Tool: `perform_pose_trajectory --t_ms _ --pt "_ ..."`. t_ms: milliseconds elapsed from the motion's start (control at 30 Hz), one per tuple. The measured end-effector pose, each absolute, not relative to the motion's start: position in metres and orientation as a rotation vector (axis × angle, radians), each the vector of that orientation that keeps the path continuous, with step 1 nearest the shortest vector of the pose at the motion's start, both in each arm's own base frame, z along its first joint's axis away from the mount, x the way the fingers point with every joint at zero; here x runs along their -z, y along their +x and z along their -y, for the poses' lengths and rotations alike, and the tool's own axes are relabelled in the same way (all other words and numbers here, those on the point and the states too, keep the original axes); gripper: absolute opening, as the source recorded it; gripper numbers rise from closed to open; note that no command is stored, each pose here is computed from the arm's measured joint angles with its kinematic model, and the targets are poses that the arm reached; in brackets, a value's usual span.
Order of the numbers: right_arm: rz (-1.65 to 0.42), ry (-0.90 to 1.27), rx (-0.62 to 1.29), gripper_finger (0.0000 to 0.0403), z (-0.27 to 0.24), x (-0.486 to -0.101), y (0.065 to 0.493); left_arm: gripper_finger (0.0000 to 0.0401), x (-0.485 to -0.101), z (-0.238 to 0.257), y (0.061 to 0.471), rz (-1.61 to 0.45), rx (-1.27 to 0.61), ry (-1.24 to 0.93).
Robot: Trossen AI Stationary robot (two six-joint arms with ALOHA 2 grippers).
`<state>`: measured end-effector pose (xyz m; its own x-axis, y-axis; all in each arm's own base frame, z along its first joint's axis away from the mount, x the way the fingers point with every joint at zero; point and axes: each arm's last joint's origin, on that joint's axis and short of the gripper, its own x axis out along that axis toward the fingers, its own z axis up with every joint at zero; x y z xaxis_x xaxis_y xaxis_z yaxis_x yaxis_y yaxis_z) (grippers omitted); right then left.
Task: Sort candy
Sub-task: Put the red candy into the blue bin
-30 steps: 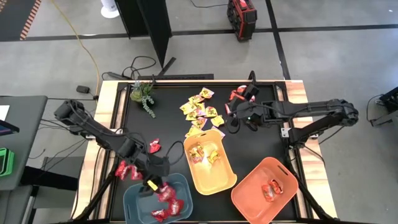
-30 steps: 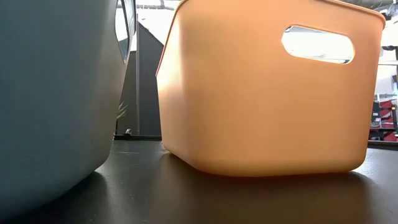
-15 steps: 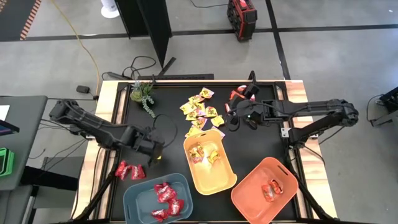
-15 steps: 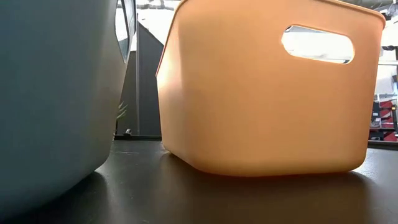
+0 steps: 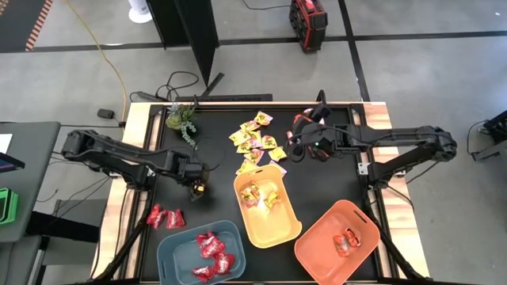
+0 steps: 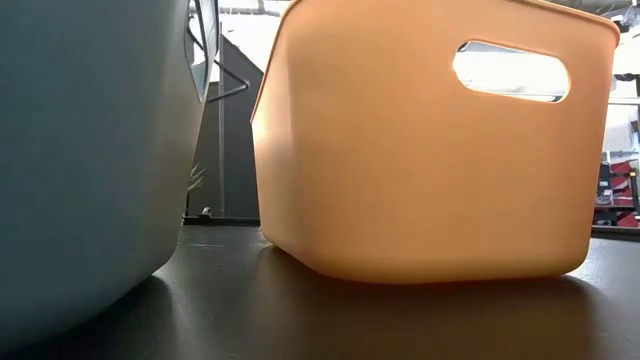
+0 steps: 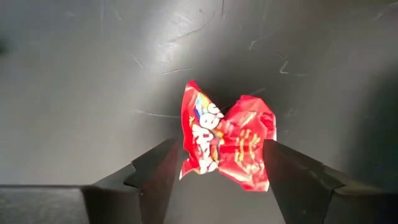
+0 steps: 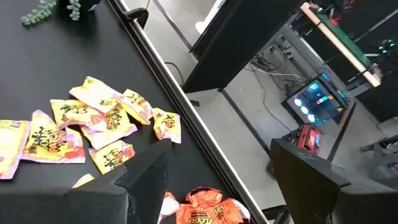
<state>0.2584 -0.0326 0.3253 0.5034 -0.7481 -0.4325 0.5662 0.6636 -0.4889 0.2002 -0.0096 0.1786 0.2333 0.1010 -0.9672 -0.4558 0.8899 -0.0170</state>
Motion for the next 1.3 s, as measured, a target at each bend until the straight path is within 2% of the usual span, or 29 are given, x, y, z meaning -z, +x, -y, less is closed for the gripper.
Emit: perform_pose_trajectory --t_ms 267,433,533,667,733,800,967,1100,1300 --pt "-0.673 -0.285 0.802 0.0291 0.038 -0.325 0.258 0.0233 -0.158 0.003 0.193 -1.267 -0.402 -0.302" --pt "-0.673 -0.284 0.803 0.0291 0.038 -0.325 0.258 0.021 -0.149 0.001 0.19 -1.261 -0.403 -0.288" --pt "-0.673 -0.284 0.803 0.0291 0.038 -0.325 0.258 0.0177 -0.148 0.001 0.189 -1.265 -0.39 -0.269" --pt "-0.672 -0.282 0.803 0.0291 0.038 -0.325 0.258 0.0094 -0.155 0.002 0.191 -1.279 -0.375 -0.262" --pt "-0.672 -0.282 0.803 0.0291 0.038 -0.325 0.258 0.0042 -0.163 0.002 0.194 -1.3 -0.345 -0.25" --pt "-0.671 -0.282 0.803 0.0291 0.038 -0.325 0.258 0.002 -0.175 0.004 0.197 -1.318 -0.307 -0.236" --pt "-0.671 -0.282 0.803 0.0291 0.038 -0.325 0.258 0.0027 -0.224 0.017 0.204 -1.264 -0.154 -0.129" --pt "-0.671 -0.282 0.803 0.0291 0.038 -0.325 0.258 0.0017 -0.27 0.031 0.2 -1.153 -0.033 -0.073" --pt "-0.676 -0.276 0.821 0.0291 0.043 -0.325 0.257 0.0014 -0.306 0.068 0.196 -0.915 0.312 -0.128"
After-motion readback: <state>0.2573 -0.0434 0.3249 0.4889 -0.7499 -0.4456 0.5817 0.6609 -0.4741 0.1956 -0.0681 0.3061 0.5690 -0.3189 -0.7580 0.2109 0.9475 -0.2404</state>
